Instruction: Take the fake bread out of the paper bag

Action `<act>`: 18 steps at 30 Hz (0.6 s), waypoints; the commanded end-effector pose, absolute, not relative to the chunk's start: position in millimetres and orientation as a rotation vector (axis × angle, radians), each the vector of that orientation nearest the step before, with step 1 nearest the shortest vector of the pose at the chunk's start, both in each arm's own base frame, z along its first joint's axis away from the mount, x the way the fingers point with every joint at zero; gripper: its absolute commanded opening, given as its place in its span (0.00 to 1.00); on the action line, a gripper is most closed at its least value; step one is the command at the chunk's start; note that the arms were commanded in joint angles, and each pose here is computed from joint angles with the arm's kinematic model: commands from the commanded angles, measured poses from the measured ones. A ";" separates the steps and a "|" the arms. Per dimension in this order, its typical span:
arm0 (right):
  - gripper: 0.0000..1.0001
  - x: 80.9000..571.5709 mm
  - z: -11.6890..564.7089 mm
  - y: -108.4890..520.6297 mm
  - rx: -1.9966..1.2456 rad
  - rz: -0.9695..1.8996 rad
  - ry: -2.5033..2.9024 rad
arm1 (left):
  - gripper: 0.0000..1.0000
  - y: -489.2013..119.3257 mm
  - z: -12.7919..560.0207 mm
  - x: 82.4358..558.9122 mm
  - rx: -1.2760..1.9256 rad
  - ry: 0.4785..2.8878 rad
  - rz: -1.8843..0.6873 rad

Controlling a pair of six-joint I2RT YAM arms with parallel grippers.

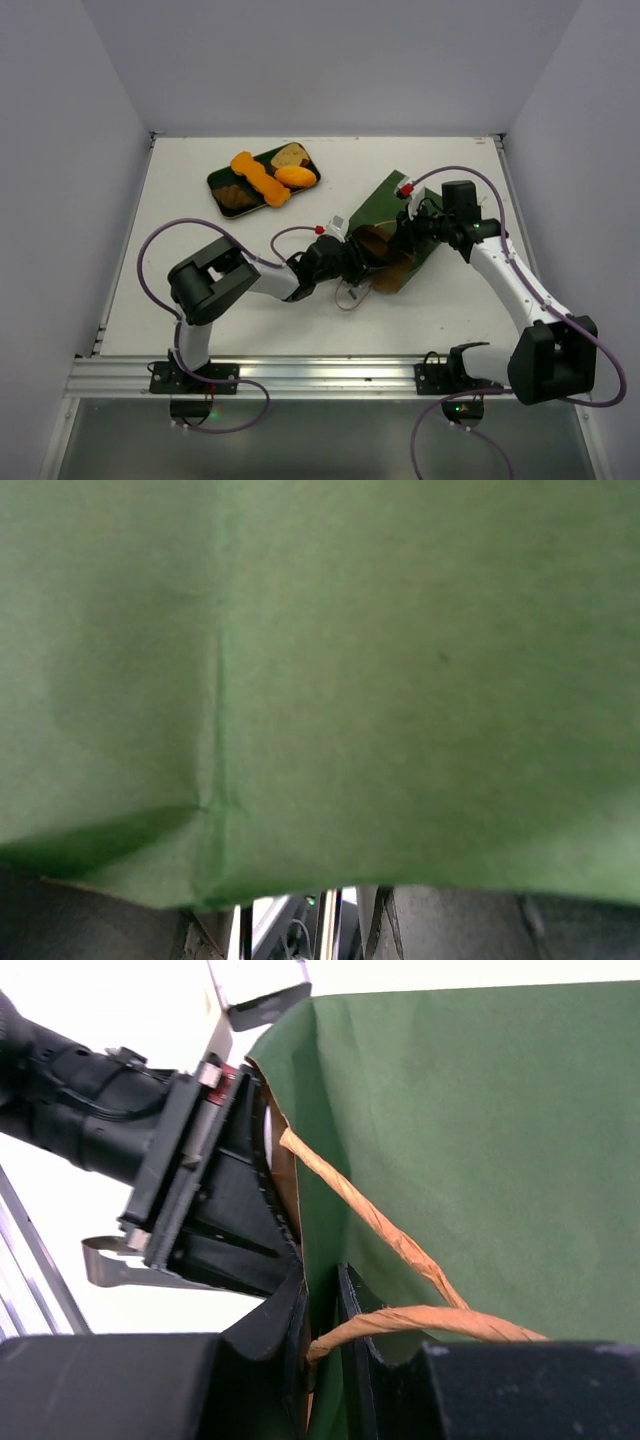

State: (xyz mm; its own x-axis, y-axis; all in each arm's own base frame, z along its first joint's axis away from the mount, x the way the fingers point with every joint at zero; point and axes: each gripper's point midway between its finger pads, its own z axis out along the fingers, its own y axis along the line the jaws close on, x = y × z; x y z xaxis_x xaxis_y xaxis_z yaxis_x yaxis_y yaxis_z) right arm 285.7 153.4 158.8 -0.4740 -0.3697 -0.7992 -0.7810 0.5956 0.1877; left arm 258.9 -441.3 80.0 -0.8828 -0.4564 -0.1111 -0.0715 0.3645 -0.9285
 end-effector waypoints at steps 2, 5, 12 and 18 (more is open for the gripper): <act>0.18 276.7 178.1 163.3 -0.960 0.778 1.983 | 0.47 -449.4 87.3 277.8 -0.439 2.233 -1.474; 0.17 272.4 179.0 162.1 -0.993 0.794 1.964 | 0.48 -449.7 85.2 281.1 -0.436 2.238 -1.443; 0.14 266.3 166.4 157.0 -1.075 0.815 1.981 | 0.49 -464.7 87.3 275.1 -0.328 2.248 -1.523; 0.13 271.3 147.7 148.8 -1.093 0.764 2.047 | 0.48 -471.8 80.3 265.2 -0.193 2.282 -1.543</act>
